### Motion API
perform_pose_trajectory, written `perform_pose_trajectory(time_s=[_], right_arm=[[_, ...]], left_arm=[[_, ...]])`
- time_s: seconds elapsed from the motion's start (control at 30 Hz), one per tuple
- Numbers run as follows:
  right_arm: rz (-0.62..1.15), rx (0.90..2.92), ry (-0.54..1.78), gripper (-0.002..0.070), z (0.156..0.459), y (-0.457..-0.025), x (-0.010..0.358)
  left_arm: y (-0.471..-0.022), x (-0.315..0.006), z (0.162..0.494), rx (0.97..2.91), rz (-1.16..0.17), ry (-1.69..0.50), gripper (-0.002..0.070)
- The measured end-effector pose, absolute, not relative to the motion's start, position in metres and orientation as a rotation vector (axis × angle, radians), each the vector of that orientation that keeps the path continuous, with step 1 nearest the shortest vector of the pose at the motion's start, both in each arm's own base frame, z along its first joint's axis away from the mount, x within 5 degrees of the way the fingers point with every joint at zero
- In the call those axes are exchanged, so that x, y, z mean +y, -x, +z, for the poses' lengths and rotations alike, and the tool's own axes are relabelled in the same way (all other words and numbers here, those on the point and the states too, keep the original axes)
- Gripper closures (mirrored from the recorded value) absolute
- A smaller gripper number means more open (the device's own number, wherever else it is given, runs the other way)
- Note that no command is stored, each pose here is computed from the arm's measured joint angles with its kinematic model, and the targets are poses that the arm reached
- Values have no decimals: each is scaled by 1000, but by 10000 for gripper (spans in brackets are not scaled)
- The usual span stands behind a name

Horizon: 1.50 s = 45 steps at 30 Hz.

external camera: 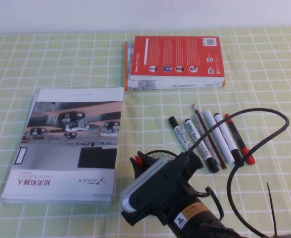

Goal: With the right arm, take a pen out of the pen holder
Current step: 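Take a marker out of the pen holder and lay it on the table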

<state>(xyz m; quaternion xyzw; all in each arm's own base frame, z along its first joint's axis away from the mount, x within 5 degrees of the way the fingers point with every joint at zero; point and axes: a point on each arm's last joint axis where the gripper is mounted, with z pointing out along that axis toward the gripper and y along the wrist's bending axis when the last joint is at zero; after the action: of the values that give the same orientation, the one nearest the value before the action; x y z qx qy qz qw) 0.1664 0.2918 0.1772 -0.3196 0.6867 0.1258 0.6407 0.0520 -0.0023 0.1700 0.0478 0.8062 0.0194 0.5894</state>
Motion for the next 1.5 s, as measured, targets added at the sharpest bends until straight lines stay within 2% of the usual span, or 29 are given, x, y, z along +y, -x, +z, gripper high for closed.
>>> perform_pose_trajectory(time_s=[0.23, 0.5, 1.0, 1.2, 1.5], right_arm=[[297, 1569, 728, 627, 181, -166, 291], [333, 1557, 718, 627, 207, -162, 285], [311, 1427, 575, 628, 305, -152, 230], [370, 1573, 497, 628, 320, -184, 193], [602, 2024, 463, 628, 320, -247, 160]], left_arm=[[-52, -2, 170, 1877, 45, -111, 680], [-52, -2, 170, 1877, 45, -111, 680], [-52, -2, 170, 1877, 45, -111, 680], [-52, -2, 170, 1877, 45, -111, 680], [-52, -2, 170, 1877, 45, -111, 680]])
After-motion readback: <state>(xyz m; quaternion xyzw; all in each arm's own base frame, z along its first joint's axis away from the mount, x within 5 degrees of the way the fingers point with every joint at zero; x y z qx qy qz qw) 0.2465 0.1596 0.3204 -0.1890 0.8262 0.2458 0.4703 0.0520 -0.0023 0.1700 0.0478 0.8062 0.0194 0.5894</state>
